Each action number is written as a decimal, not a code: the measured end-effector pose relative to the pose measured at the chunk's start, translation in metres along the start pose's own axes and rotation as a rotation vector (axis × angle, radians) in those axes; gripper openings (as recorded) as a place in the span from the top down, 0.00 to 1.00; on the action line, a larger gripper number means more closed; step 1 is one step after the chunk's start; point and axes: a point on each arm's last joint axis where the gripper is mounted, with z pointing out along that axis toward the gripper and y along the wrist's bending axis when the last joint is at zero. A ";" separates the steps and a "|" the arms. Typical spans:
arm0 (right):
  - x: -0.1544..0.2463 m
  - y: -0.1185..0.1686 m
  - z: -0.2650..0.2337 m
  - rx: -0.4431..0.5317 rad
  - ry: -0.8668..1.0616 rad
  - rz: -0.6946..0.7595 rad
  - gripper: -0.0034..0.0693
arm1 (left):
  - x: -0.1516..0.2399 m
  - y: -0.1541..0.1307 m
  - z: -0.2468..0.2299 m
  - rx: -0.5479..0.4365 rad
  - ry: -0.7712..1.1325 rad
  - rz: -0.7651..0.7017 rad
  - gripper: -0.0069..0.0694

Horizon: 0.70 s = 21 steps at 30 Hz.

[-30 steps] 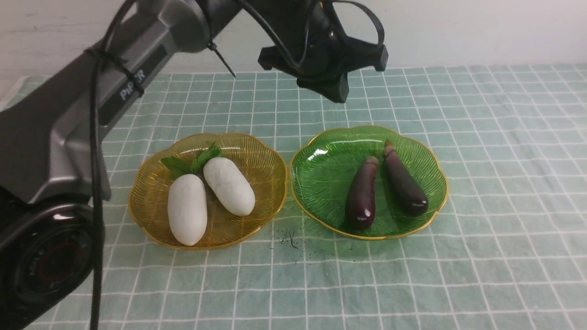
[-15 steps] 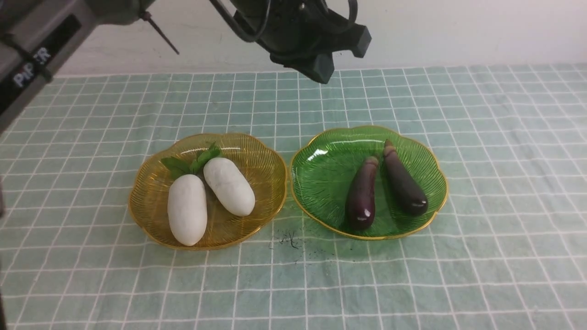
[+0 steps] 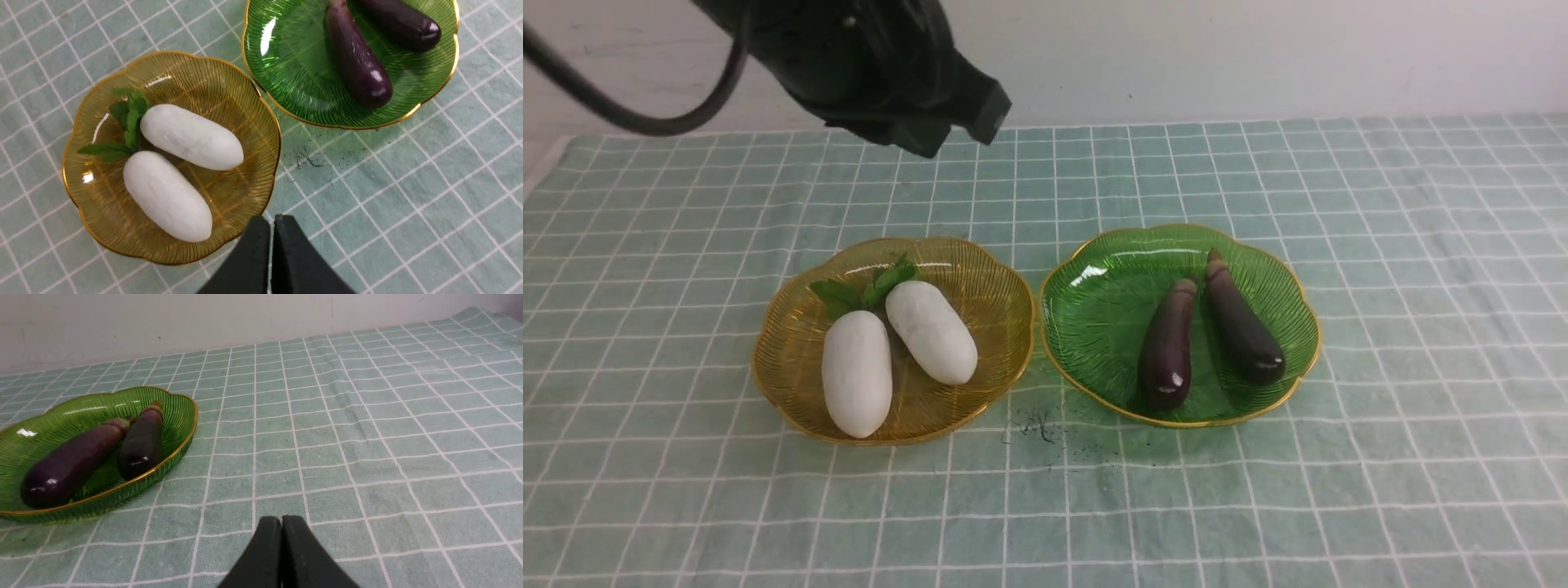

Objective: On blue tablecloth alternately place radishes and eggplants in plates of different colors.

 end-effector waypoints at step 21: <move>0.000 0.000 0.000 0.000 0.006 -0.211 0.97 | 0.155 0.001 -0.041 -0.061 0.043 -0.197 0.92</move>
